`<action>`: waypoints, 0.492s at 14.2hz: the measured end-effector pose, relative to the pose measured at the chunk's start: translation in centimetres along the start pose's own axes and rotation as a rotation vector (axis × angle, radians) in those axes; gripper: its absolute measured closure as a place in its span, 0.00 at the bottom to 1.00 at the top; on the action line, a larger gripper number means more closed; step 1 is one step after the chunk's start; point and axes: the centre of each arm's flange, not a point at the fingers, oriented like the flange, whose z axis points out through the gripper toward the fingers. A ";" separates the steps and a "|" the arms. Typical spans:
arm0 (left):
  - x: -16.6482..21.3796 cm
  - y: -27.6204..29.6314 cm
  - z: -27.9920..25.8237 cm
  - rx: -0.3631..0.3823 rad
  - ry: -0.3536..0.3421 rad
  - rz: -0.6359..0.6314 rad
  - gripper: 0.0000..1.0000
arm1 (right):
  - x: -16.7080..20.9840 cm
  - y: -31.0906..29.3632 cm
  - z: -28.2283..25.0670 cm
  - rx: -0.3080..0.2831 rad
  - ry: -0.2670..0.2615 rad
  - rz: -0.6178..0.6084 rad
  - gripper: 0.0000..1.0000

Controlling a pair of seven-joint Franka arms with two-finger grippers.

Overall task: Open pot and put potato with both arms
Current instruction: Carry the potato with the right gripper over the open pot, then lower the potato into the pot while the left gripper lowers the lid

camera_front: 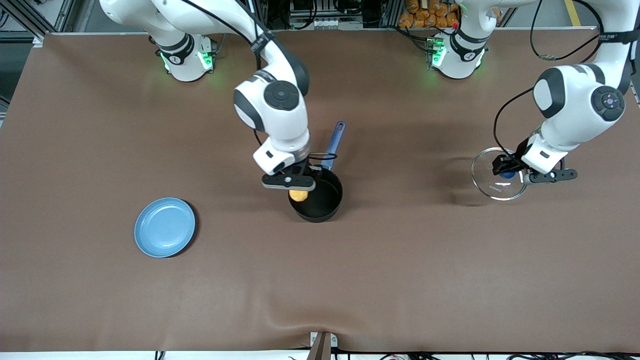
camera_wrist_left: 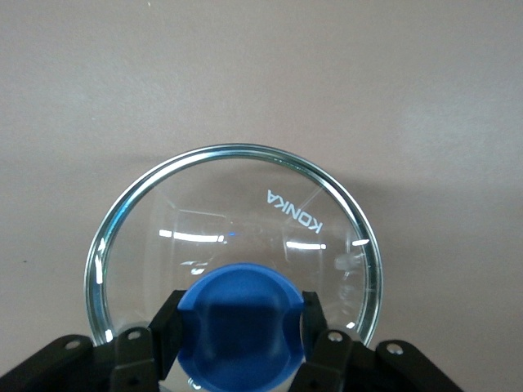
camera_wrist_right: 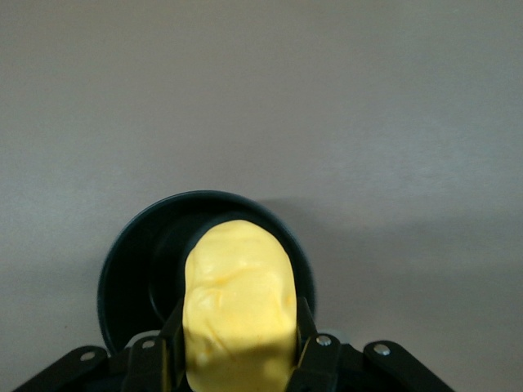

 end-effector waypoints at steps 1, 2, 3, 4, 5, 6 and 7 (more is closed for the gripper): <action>0.1 0.0 0.8 0.002 0.000 0.001 0.40 | -0.2 -0.7 0.9 -0.004 0.000 -0.006 0.48; 0.2 0.0 1.5 0.004 0.002 0.003 0.40 | -0.4 -1.2 1.7 -0.010 0.001 -0.012 0.48; 0.3 0.0 2.2 0.006 0.009 0.004 0.40 | -0.6 -1.6 2.7 -0.021 0.005 -0.012 0.48; 0.5 0.0 3.1 0.008 0.017 0.006 0.40 | -1.0 -2.0 3.6 -0.033 0.010 -0.012 0.48; 0.6 0.1 3.9 0.009 0.021 0.010 0.40 | -1.4 -2.3 4.5 -0.043 0.015 -0.015 0.48; 0.7 0.4 4.7 0.010 0.022 0.017 0.40 | -1.6 -2.4 5.2 -0.049 0.015 -0.015 0.48; 0.7 0.9 5.4 0.010 0.025 0.026 0.40 | -1.8 -2.5 5.8 -0.052 0.012 -0.017 0.48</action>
